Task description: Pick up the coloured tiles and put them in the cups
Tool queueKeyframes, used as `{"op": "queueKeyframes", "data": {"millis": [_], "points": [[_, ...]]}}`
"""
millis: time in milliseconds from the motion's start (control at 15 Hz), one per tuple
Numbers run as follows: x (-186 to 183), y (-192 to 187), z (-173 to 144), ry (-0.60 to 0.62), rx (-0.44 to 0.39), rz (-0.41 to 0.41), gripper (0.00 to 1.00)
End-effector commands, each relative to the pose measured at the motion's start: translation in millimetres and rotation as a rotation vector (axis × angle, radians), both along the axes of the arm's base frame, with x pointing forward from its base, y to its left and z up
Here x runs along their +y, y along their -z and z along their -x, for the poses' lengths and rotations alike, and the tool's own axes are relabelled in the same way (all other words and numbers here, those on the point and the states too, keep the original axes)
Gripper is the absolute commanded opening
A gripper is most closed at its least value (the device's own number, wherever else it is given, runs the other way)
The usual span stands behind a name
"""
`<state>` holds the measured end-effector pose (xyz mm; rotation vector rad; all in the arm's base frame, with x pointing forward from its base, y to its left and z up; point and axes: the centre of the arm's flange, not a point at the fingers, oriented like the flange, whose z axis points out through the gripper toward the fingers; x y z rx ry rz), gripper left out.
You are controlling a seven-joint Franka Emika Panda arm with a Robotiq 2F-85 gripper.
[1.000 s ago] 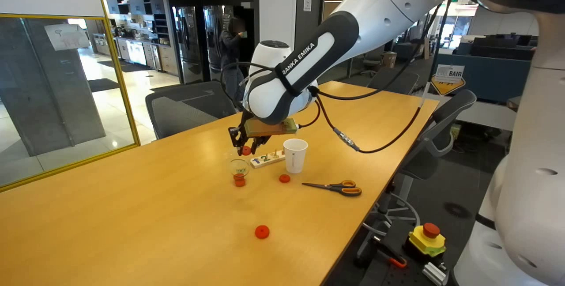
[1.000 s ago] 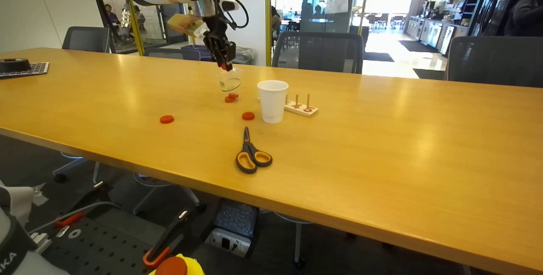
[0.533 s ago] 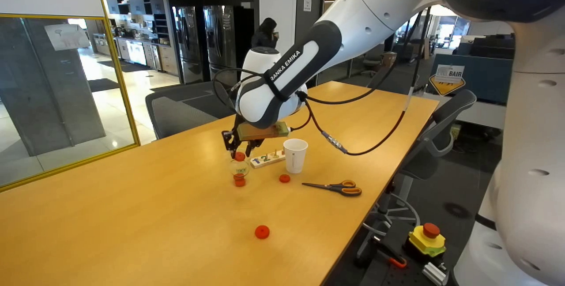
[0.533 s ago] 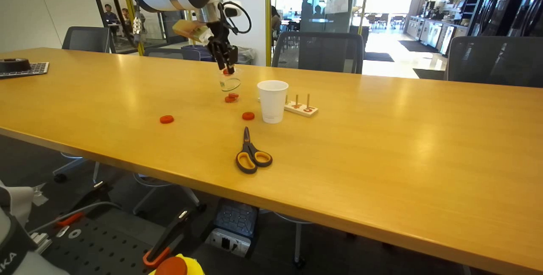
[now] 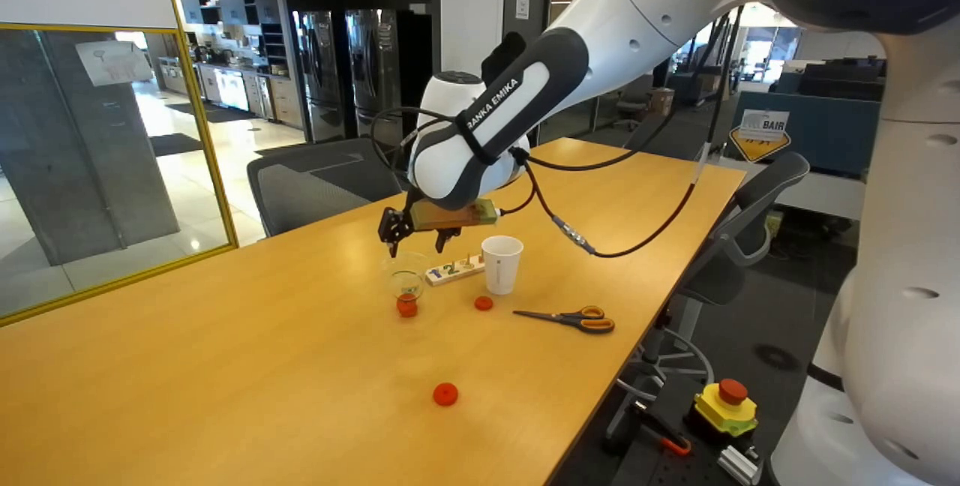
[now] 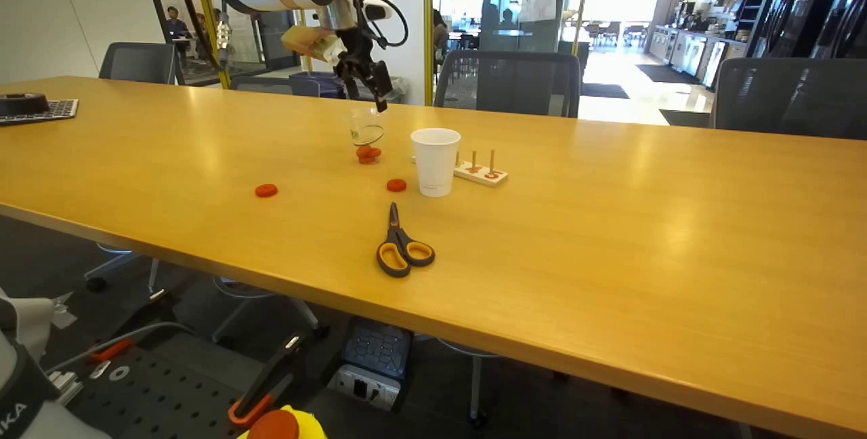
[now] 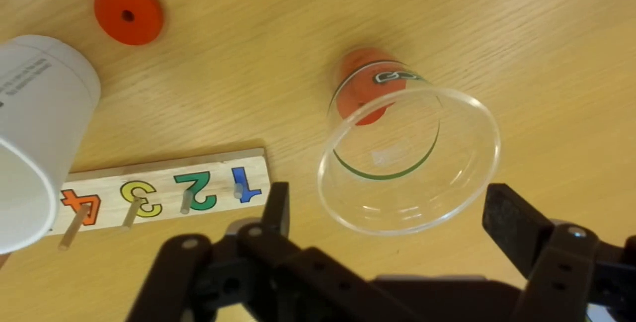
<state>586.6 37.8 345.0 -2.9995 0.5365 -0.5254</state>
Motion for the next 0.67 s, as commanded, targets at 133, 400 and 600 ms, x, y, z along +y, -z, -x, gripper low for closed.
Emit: {"op": "queueKeyframes", "data": {"millis": [133, 400, 600], "points": [[-2.0, -14.7, 69.7, 0.009, 0.033, 0.013, 1.0], [7.5, -1.3, 126.1, -0.039, 0.095, -0.001, 1.0], [26.9, 23.1, 159.6, -0.073, 0.171, -0.008, 1.0]]}}
